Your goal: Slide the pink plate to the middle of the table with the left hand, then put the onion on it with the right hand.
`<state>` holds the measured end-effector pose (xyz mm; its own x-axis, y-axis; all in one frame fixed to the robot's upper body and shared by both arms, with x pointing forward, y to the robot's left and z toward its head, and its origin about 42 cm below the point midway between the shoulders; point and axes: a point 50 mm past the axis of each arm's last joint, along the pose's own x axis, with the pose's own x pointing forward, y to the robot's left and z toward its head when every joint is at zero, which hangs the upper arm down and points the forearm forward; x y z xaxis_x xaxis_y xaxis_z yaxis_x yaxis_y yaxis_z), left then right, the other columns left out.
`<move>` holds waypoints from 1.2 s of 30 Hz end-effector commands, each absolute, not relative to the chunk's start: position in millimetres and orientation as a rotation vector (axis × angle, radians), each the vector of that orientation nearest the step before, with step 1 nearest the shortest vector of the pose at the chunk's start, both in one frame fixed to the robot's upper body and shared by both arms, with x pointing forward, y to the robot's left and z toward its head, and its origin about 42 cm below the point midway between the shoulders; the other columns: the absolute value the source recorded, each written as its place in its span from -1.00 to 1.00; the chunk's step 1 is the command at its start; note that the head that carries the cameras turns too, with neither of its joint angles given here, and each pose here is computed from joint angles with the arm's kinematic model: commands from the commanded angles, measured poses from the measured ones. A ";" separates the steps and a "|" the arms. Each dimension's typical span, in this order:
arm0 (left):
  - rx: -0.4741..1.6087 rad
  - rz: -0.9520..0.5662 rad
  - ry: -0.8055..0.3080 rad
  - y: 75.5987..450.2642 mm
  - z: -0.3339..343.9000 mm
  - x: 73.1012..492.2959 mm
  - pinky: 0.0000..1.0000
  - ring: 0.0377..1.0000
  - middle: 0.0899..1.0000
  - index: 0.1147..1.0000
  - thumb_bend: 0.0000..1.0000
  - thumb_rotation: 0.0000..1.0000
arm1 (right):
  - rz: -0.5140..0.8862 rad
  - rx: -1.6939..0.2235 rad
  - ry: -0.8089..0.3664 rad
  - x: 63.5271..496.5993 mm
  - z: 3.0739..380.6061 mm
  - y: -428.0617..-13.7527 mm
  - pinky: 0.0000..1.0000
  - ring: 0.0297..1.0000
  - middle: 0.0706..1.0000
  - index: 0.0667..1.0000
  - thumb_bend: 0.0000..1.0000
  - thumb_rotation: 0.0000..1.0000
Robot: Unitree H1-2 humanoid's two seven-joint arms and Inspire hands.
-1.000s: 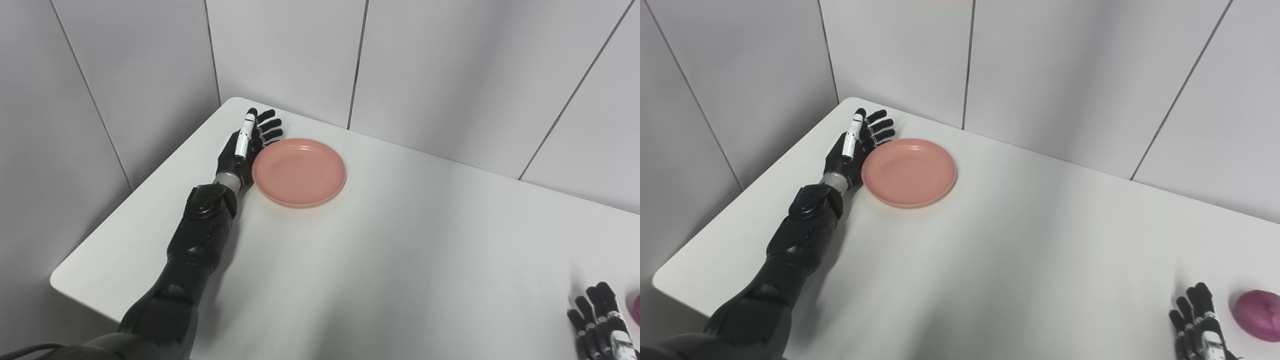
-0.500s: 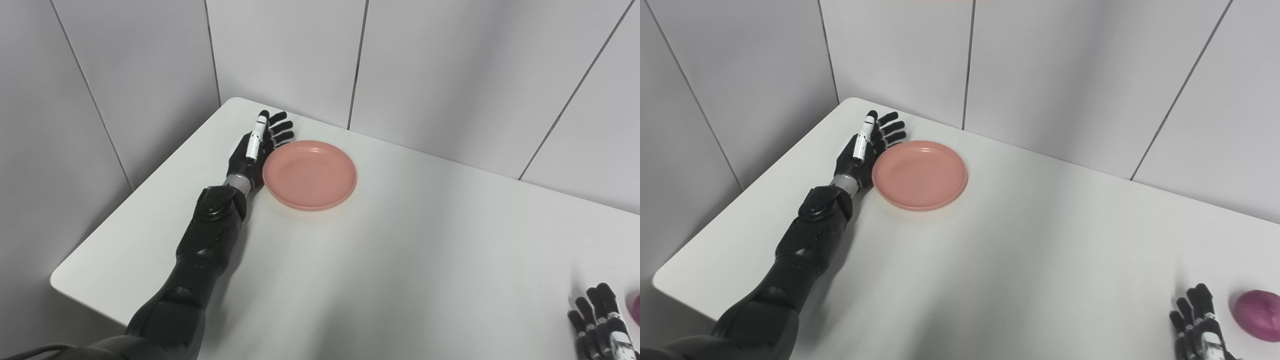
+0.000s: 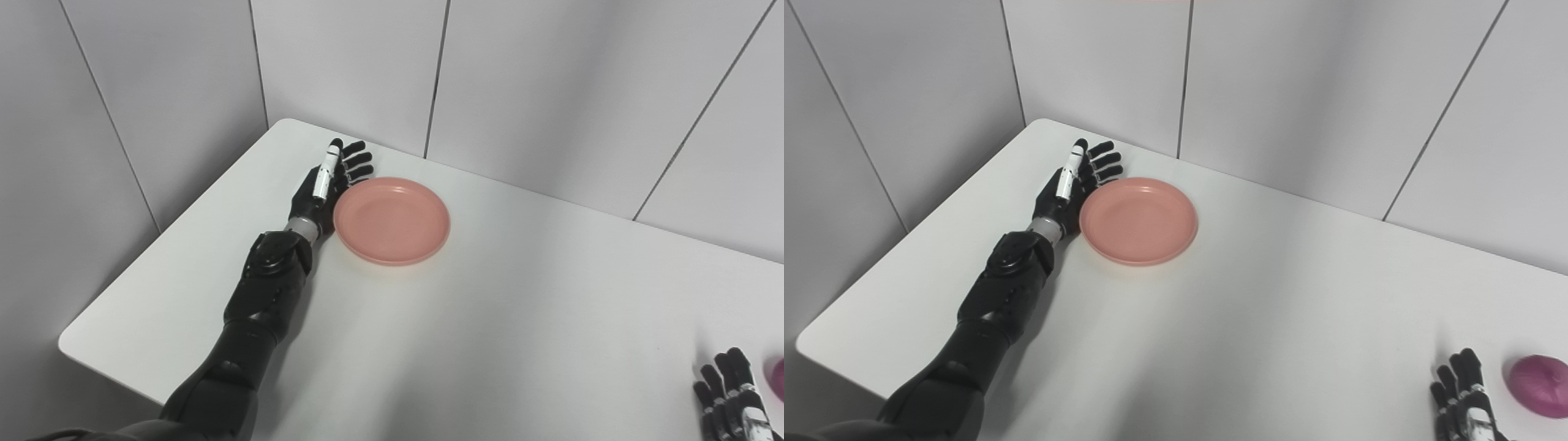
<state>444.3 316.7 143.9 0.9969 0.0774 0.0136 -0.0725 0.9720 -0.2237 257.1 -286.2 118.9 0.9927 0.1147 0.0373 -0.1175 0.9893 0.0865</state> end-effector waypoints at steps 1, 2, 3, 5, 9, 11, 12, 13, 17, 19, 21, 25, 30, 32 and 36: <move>-0.227 0.066 0.005 307.5 140.3 442.4 0.60 0.61 0.60 0.51 -0.09 1.00 | 0.113 0.124 0.071 239.8 94.6 -280.3 1.00 1.00 1.00 1.00 -0.83 1.00; -0.228 0.065 0.007 306.1 139.9 441.8 0.60 0.61 0.60 0.51 -0.10 1.00 | 0.112 0.127 0.067 239.6 94.6 -280.1 1.00 1.00 1.00 1.00 -0.86 1.00; -0.228 0.064 0.011 302.4 139.5 440.5 0.59 0.60 0.60 0.51 -0.11 1.00 | 0.113 0.121 0.069 239.5 95.1 -279.8 1.00 1.00 1.00 1.00 -0.88 1.00; -0.226 0.061 0.018 296.4 138.9 438.7 0.57 0.60 0.60 0.52 -0.14 1.00 | 0.113 0.116 0.072 239.3 95.9 -279.2 1.00 1.00 1.00 1.00 -0.93 1.00; -0.229 0.056 0.022 288.1 139.1 437.5 0.59 0.63 0.62 0.55 -0.15 1.00 | 0.115 0.117 0.066 238.9 97.0 -277.2 1.00 1.00 1.00 1.00 -0.98 1.00; -0.234 0.056 0.021 285.0 139.7 437.8 0.59 0.63 0.62 0.55 -0.14 1.00 | 0.116 0.117 0.068 238.9 97.2 -275.9 1.00 1.00 1.00 1.00 -0.97 1.00; -0.237 0.061 0.023 281.5 140.0 438.1 0.59 0.62 0.61 0.54 -0.15 1.00 | 0.115 0.124 0.065 238.8 97.2 -275.3 1.00 1.00 1.00 1.00 -0.97 1.00; -0.244 0.064 0.027 277.6 140.5 438.4 0.60 0.62 0.60 0.54 -0.16 1.00 | 0.112 0.121 0.065 238.6 97.4 -274.7 1.00 1.00 1.00 1.00 -0.96 1.00; -0.246 0.049 0.037 270.6 140.1 438.5 0.62 0.64 0.62 0.55 -0.17 1.00 | 0.114 0.118 0.057 238.1 98.5 -272.5 1.00 1.00 1.00 1.00 -0.97 1.00; -0.243 0.042 0.037 269.1 139.2 438.4 0.61 0.63 0.61 0.54 -0.16 1.00 | 0.110 0.117 0.054 238.0 99.3 -271.0 1.00 1.00 1.00 1.00 -0.98 1.00; -0.248 0.038 0.040 267.5 138.6 438.3 0.60 0.63 0.60 0.53 -0.16 1.00 | 0.111 0.106 0.056 237.2 99.6 -269.5 1.00 1.00 1.00 1.00 -0.98 1.00; -0.250 0.031 0.046 265.1 138.1 437.0 0.59 0.63 0.60 0.53 -0.19 1.00 | 0.098 0.114 0.057 236.3 100.1 -266.0 1.00 1.00 1.00 1.00 -1.00 1.00; -0.241 0.017 0.048 261.7 136.8 432.9 0.61 0.65 0.63 0.56 -0.19 1.00 | 0.096 0.117 0.068 234.4 100.4 -261.2 1.00 1.00 1.00 1.00 -1.00 1.00; -0.243 0.014 0.050 260.1 135.2 431.5 0.63 0.65 0.64 0.56 -0.19 1.00 | 0.094 0.103 0.069 233.5 98.8 -260.4 1.00 1.00 1.00 1.00 -0.99 1.00; -0.236 -0.006 0.059 256.8 129.8 428.5 0.65 0.67 0.65 0.57 -0.19 1.00 | 0.097 0.110 0.079 232.5 97.7 -258.0 1.00 1.00 1.00 1.00 -0.95 1.00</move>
